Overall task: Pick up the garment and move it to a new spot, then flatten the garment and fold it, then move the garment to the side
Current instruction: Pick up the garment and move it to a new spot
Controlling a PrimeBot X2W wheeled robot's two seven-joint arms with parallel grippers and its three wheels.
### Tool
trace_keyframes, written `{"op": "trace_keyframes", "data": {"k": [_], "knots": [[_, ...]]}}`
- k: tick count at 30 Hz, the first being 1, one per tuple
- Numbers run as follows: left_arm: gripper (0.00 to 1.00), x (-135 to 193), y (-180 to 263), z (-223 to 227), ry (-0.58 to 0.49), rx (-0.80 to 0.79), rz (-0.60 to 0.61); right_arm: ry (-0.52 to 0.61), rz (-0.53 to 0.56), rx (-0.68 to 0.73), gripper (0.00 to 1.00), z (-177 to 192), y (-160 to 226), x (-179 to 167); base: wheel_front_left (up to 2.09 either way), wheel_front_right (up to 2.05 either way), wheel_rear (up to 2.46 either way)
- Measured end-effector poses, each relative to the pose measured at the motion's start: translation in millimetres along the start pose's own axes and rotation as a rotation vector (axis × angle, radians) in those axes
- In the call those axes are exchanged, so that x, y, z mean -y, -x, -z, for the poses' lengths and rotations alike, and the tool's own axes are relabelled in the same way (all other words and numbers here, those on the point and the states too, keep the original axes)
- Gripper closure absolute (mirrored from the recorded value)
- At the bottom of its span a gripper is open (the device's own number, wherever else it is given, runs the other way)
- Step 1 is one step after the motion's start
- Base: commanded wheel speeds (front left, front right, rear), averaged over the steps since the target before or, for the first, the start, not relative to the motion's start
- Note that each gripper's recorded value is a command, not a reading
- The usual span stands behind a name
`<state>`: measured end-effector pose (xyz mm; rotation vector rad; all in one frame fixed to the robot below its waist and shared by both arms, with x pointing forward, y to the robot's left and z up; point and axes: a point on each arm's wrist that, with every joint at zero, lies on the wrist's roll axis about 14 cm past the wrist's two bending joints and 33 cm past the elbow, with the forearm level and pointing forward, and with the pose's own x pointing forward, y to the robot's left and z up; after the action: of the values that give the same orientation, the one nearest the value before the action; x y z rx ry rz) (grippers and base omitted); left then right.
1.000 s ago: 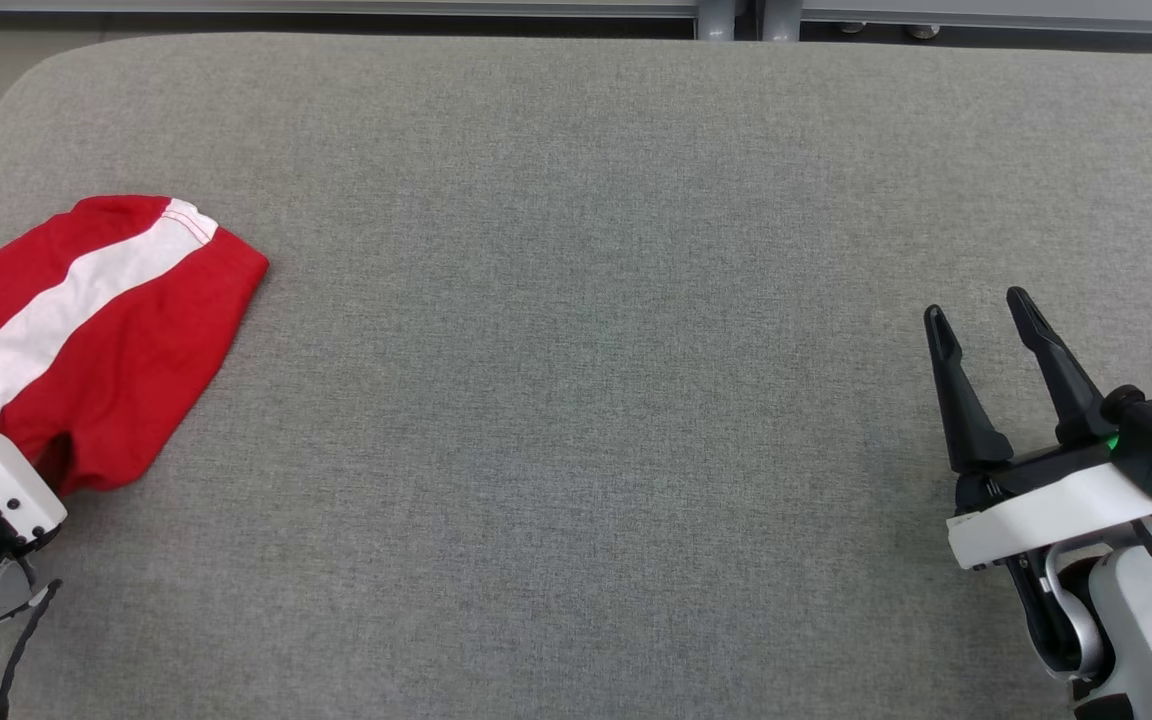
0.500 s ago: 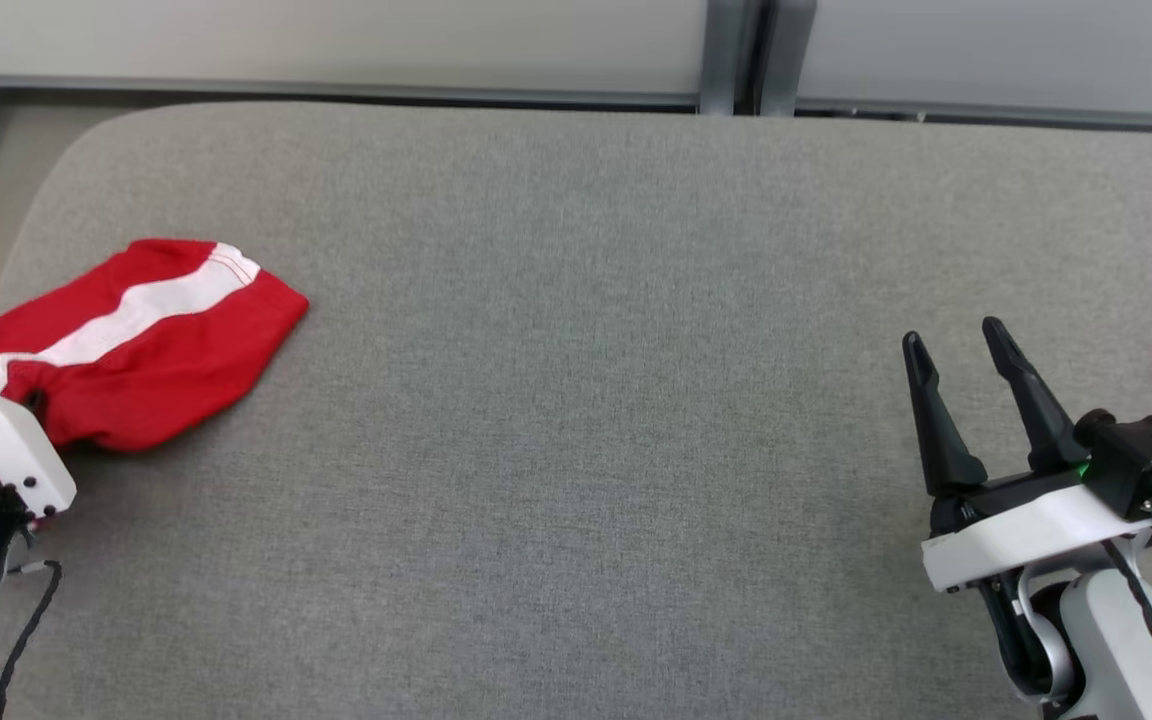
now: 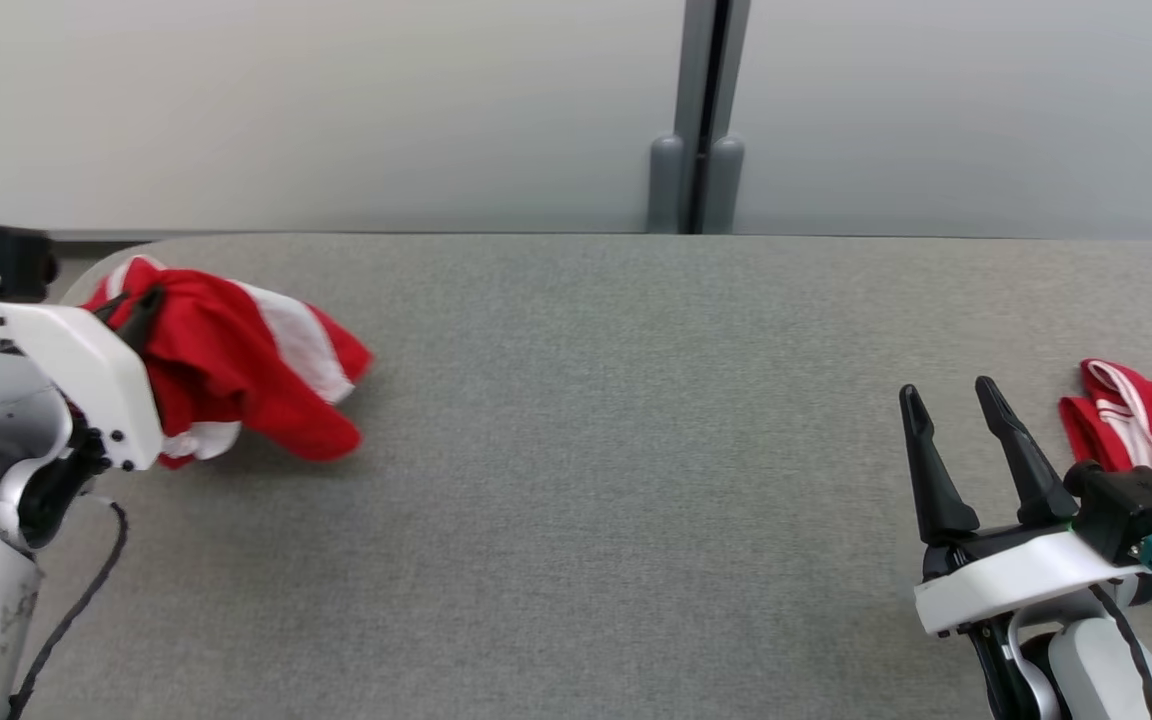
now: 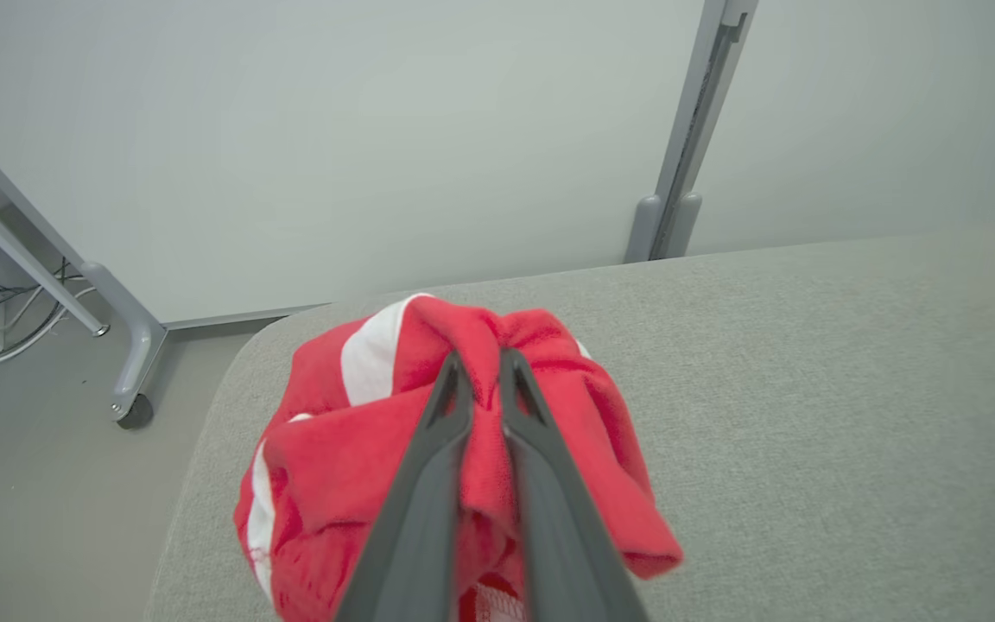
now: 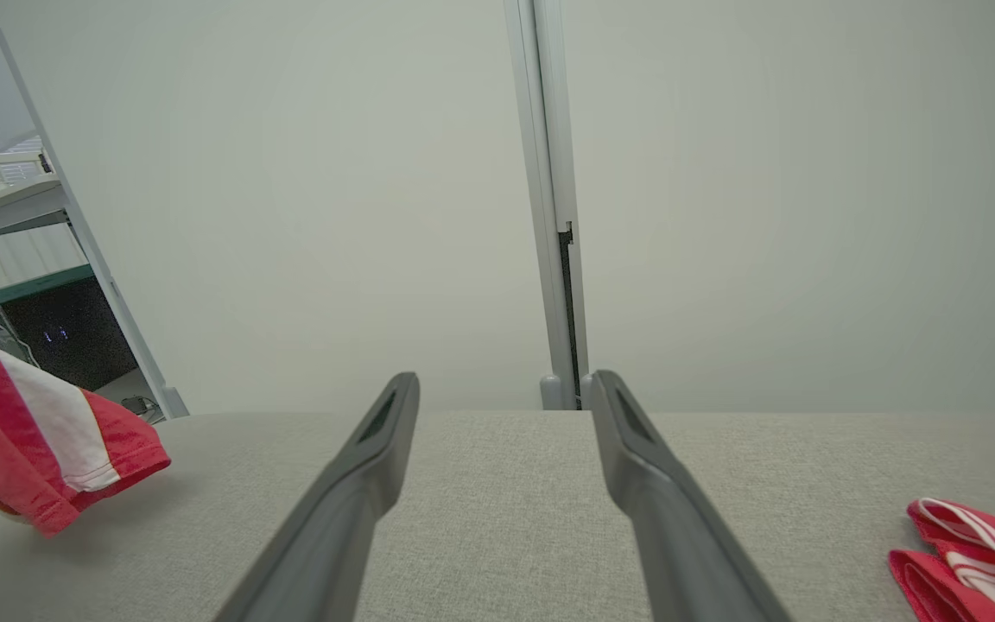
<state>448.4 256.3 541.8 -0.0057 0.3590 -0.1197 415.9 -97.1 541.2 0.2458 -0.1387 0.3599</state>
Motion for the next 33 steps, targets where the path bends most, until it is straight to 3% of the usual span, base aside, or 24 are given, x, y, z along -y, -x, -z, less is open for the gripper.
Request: {"op": "trace_keyframes", "data": {"k": [9, 16, 19, 26, 33], "knots": [[1.00, 131, 11, -45, -0.100, 0.131, 0.338, 0.038, 0.104, 0.059, 0.00, -26, 26, 32, 0.00, 0.00, 0.00], [1.00, 223, 24, -41, -0.028, 0.182, 0.549, 0.074, 0.194, 0.081, 0.00, -37, 40, 65, 0.00, 0.00, 0.00], [1.00, 245, 20, -24, 0.002, 0.171, 0.577, 0.082, 0.214, 0.078, 0.00, -38, 42, 72, 0.00, 0.00, 0.00], [1.00, 282, 4, 38, -0.035, 0.125, 0.598, 0.086, 0.232, 0.060, 0.00, -32, 44, 80, 0.00, 0.00, 0.00], [1.00, 295, -6, 97, -0.080, 0.032, 0.600, 0.085, 0.229, 0.042, 0.00, -26, 43, 80, 0.00, 0.00, 0.00]]}}
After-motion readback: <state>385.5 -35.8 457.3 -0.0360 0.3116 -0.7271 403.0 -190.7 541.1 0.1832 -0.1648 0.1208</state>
